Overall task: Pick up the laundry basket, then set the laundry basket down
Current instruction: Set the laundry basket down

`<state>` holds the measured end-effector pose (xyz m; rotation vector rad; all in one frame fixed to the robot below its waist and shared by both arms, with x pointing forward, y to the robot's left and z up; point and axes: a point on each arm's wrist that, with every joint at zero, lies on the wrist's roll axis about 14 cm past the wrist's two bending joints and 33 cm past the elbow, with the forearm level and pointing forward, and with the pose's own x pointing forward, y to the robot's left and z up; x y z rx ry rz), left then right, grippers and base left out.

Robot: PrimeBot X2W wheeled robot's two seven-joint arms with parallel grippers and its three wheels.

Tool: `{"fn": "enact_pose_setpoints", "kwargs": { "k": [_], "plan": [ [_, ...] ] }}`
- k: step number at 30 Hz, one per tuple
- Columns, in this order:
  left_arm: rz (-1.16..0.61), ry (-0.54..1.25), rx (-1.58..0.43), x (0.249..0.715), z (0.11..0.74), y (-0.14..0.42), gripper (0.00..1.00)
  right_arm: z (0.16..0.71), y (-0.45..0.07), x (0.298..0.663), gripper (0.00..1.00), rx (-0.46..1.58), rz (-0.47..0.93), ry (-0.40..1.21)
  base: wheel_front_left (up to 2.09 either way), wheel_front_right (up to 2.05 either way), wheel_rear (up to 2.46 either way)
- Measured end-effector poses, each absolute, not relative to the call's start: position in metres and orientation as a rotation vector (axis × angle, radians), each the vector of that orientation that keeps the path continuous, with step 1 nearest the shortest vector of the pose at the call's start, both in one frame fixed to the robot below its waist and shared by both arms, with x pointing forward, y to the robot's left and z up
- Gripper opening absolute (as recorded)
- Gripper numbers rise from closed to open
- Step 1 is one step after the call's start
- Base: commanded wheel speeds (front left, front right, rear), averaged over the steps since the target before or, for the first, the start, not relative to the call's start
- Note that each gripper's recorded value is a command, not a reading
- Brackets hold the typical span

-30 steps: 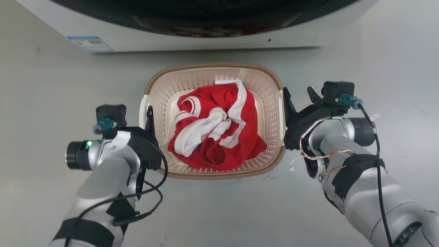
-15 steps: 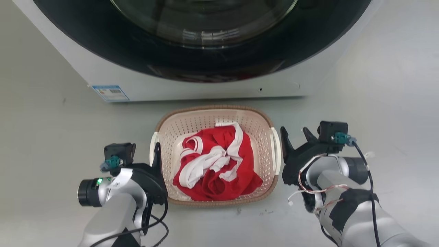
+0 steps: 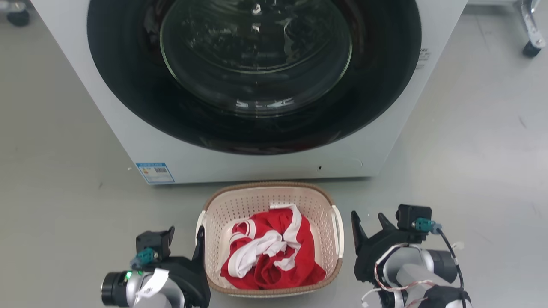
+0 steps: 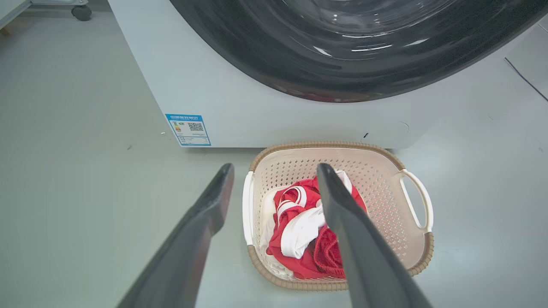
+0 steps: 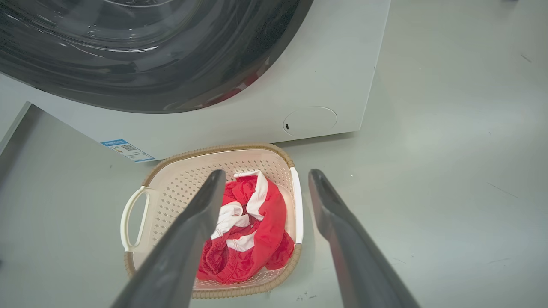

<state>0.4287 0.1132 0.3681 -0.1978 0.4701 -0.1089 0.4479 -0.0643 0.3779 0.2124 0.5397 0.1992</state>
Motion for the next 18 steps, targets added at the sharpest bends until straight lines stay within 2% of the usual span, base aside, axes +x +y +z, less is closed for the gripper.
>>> {"fn": "enact_pose_setpoints", "kwargs": {
  "k": [18],
  "plan": [
    [-0.137, 0.317, -0.200, 0.369, 0.409, 0.112, 1.00, 0.403, -0.067, 0.389, 1.00, 0.249, 0.212, 0.446, 0.00, 0.00, 0.00]
  ]
}}
